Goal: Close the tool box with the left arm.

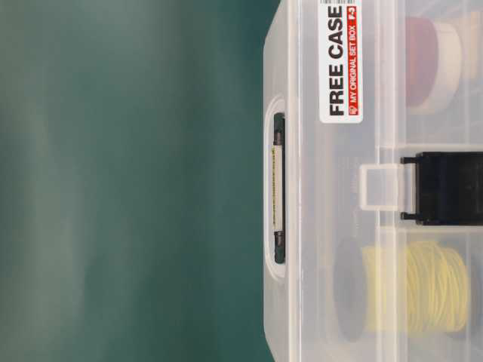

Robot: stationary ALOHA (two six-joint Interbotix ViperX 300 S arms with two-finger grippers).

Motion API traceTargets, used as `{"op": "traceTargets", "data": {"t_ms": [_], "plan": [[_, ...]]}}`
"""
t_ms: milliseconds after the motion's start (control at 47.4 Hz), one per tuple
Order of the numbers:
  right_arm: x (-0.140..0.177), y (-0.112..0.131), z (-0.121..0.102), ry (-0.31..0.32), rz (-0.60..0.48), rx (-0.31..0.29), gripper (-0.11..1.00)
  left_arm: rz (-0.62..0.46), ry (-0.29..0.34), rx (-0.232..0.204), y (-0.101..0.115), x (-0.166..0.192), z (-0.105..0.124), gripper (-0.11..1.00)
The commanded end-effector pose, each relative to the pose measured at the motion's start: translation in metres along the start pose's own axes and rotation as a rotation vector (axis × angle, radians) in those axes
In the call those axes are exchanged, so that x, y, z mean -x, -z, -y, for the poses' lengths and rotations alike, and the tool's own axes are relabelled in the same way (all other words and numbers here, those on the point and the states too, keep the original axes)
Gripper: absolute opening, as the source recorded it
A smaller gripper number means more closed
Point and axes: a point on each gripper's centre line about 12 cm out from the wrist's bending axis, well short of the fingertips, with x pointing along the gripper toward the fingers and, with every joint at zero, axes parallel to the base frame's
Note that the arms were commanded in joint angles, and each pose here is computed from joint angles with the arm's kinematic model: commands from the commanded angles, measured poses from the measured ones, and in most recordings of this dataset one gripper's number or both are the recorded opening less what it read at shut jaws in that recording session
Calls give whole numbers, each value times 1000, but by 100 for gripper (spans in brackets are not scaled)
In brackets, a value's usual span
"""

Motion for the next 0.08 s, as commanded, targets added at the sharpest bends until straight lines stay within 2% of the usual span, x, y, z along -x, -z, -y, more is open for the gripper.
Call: {"op": "traceTargets", "data": {"t_ms": [0,63], "plan": [[-1,-7,1,2,18,3,0,6,-2,0,-4,-2,0,91],[-1,-7,1,2,18,3,0,8,-2,0,-4,-2,0,91]]}}
